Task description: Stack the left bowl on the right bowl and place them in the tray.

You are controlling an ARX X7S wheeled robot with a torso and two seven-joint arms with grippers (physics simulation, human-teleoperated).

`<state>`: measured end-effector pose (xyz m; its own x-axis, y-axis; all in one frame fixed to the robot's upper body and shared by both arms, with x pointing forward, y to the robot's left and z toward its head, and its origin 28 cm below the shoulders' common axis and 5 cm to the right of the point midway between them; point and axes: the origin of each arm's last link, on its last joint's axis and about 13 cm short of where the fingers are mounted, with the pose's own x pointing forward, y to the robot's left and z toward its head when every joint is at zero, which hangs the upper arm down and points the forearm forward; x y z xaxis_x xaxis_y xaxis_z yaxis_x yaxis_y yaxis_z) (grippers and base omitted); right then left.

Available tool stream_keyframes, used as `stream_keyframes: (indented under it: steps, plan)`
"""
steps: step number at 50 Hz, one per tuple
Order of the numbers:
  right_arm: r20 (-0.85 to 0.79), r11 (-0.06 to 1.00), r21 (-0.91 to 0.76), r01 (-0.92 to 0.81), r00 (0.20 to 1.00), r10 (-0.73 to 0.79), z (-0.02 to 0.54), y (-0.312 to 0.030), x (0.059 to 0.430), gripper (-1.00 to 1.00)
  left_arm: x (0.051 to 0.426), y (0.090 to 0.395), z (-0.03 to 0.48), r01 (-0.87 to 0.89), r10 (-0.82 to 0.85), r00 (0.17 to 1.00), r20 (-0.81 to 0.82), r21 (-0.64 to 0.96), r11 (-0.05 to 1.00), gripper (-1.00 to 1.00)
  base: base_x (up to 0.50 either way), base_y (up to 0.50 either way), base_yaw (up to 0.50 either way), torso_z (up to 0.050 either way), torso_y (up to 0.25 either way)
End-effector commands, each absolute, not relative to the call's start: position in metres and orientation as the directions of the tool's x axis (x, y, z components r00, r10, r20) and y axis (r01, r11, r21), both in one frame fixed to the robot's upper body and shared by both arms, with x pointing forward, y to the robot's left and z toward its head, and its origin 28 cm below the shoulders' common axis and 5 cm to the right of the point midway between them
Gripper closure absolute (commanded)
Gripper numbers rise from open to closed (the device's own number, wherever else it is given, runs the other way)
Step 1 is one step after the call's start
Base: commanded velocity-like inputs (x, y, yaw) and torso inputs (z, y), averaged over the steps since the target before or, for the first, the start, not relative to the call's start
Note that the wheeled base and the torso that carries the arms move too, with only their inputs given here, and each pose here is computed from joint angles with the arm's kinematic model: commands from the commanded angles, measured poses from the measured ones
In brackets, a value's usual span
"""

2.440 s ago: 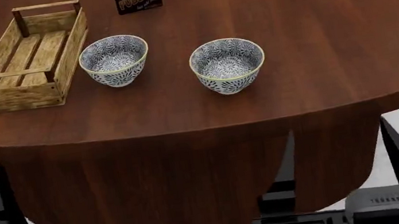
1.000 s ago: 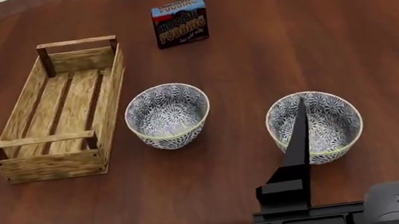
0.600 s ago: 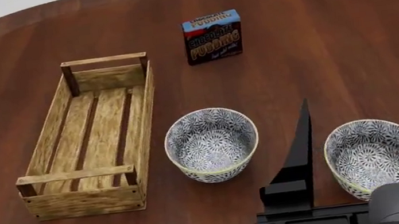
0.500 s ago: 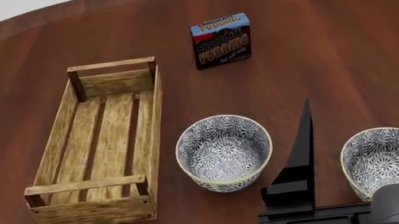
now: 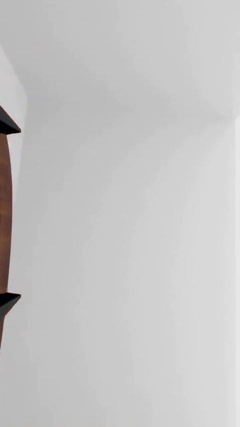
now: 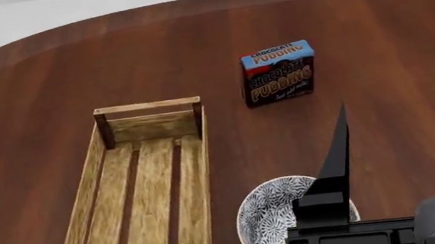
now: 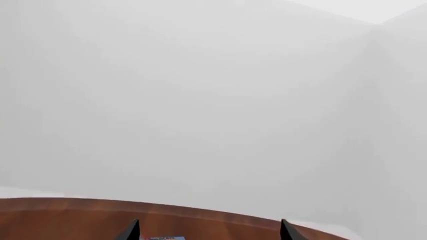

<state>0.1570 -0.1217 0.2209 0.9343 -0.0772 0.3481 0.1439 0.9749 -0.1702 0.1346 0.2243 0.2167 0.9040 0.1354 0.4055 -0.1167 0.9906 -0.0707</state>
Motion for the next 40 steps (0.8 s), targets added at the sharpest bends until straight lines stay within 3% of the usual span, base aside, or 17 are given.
stream_keyframes:
  steps: [1,23,28,40]
  plan:
    - [0.35,0.975,-0.168,0.145,0.934,-0.078,0.2222,-0.1212,0.1587,-1.0,0.1342,0.2247,0.2175,-0.119,0.136,0.903,0.407,-0.066,0.991,-1.0,0.46,0.12,0.0,0.0,0.0]
    - [0.343,0.973,-0.181,0.146,0.936,-0.077,0.2213,-0.1222,0.1565,-1.0,0.1346,0.2247,0.2201,-0.124,0.134,0.902,0.41,-0.052,0.991,-1.0,0.5,0.08,0.0,0.0,0.001]
    - [0.351,0.974,-0.175,0.147,0.933,-0.077,0.2214,-0.122,0.1558,-1.0,0.1344,0.2246,0.2196,-0.134,0.136,0.907,0.399,-0.031,0.99,-1.0,-0.01,0.0,0.0,0.0,-0.024]
    - [0.355,0.974,-0.178,0.144,0.932,-0.073,0.2221,-0.1222,0.1542,-1.0,0.1333,0.2248,0.2212,-0.139,0.14,0.903,0.406,-0.031,0.99,-1.0,0.0,0.0,0.0,0.0,-0.227]
